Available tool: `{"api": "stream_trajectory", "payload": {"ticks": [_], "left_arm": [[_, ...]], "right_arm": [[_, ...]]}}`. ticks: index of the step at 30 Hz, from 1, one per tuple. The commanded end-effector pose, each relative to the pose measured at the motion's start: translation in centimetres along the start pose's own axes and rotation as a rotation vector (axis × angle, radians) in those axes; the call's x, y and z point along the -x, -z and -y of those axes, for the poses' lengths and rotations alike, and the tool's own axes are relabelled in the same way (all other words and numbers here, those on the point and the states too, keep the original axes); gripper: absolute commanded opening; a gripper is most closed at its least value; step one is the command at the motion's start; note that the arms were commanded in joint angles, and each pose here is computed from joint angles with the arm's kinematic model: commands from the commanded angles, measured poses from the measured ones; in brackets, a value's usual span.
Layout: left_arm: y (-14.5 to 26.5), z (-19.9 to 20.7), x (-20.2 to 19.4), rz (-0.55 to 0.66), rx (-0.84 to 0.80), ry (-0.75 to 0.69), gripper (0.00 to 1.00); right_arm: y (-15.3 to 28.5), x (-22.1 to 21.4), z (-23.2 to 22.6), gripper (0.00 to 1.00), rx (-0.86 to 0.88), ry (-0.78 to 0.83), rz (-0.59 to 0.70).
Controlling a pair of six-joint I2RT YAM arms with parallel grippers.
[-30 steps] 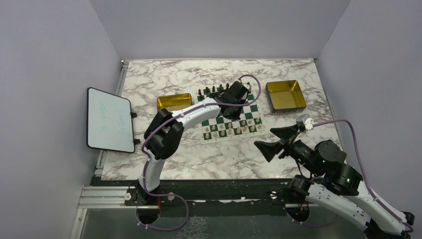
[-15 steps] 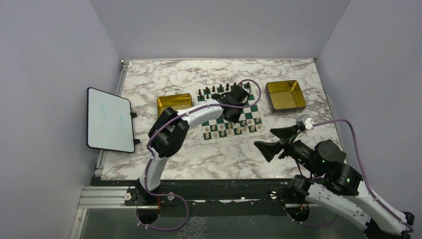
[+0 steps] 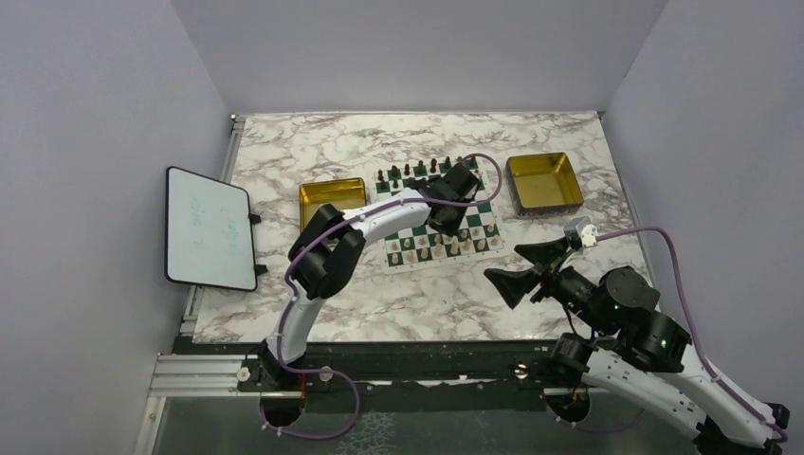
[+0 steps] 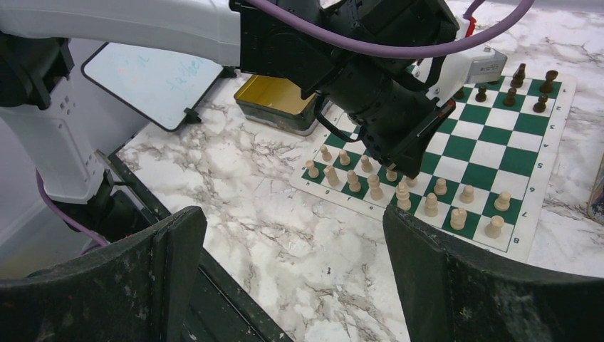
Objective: Set up the chess pieces on the board
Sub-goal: Place the chess piece on the chessboard, then reset both arms
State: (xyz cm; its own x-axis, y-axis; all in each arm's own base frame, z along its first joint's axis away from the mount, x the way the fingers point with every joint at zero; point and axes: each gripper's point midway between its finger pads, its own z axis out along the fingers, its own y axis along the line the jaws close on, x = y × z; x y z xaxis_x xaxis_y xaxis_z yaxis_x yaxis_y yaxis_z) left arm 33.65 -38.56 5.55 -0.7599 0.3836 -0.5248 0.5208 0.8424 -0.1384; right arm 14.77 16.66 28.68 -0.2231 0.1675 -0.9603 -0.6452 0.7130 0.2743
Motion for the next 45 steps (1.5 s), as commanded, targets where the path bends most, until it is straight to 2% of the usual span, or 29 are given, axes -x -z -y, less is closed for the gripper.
{"api": "stream_trajectory", "payload": {"ticks": [1,17,24,33,40,45], "left_arm": [[-0.1,0.6,0.3,0.000,0.002,-0.017,0.05],[-0.9,0.1,0.0,-0.013,0.045,-0.031,0.10],[-0.9,0.0,0.1,-0.014,0.054,-0.038,0.20],[0.3,0.3,2.1,0.038,0.054,-0.049,0.30],[1.4,0.7,3.6,0.073,0.048,-0.053,0.31],[3.5,1.5,5.7,0.126,-0.008,-0.019,0.33]], "right_arm": [[0.1,-0.2,0.3,1.00,-0.017,-0.006,-0.001],[0.2,-0.2,0.3,1.00,-0.016,-0.010,0.002],[0.2,-0.5,0.4,1.00,-0.018,-0.013,-0.002],[-0.4,-1.8,0.3,1.00,-0.011,-0.027,-0.024],[-0.5,-1.9,0.4,1.00,-0.014,-0.020,-0.030],[-1.3,-4.1,1.1,1.00,-0.050,-0.011,-0.095]]}}
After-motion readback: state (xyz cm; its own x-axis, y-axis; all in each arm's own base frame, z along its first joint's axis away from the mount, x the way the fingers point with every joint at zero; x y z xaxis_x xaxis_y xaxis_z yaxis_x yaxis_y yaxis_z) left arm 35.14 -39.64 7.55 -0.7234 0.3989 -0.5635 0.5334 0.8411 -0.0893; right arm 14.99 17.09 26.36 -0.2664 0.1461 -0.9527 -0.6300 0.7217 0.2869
